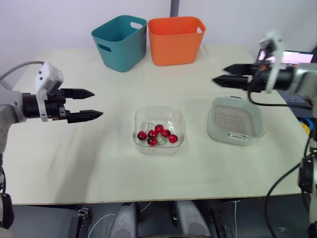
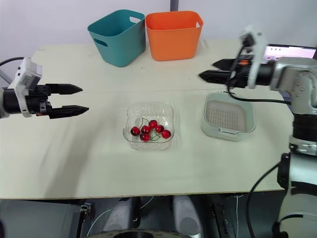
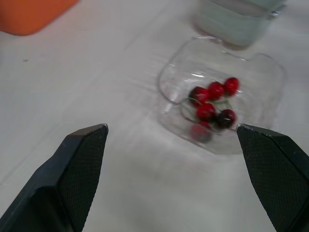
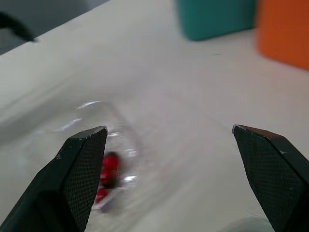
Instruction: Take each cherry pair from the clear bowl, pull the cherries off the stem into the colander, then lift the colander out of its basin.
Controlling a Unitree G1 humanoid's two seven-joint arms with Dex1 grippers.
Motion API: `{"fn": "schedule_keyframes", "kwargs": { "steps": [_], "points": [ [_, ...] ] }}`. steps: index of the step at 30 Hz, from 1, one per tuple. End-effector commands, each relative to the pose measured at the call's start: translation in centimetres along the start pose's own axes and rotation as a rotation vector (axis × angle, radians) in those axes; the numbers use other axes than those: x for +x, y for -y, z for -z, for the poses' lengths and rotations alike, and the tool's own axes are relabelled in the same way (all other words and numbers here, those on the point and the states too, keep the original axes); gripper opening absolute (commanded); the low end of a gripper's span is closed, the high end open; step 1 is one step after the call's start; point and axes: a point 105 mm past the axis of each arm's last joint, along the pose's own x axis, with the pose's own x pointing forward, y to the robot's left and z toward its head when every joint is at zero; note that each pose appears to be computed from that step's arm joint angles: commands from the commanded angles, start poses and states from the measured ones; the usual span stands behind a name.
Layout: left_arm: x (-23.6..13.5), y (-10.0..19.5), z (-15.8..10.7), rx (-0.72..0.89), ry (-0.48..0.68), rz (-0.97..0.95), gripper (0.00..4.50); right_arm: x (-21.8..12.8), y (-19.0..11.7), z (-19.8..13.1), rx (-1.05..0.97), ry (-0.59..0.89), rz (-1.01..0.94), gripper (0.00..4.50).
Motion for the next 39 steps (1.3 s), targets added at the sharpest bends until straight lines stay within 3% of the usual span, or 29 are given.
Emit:
{"fn": "schedule_keyframes", "kwargs": {
  "steps": [1,9,12,15,28,39],
  "points": [
    [0.6,1.6,-1.0,0.038,-0.023,0.085,4.5,2.9,-3.4,0.3,-0.016,-0.097,-0.102,4.47],
    [1.8,2.2,-0.6,0.035,-0.02,0.087,4.5,8.1,-5.4,3.5,-0.023,-0.279,-0.128,4.47],
    [1.9,2.3,-0.3,0.025,-0.011,0.077,4.5,9.1,-5.7,4.0,-0.047,-0.307,-0.129,3.88],
    [2.1,2.4,-0.2,0.019,0.001,0.071,4.5,10.1,-6.1,4.3,-0.075,-0.33,-0.138,2.89],
    [2.5,2.7,-0.1,0.014,0.025,0.053,4.5,12.9,-4.6,6.5,-0.166,-0.408,-0.068,2.89],
    [2.8,2.5,-0.4,0.022,0.041,0.039,4.5,13.5,-6.5,5.9,-0.07,-0.393,-0.172,2.89]
  ]
}}
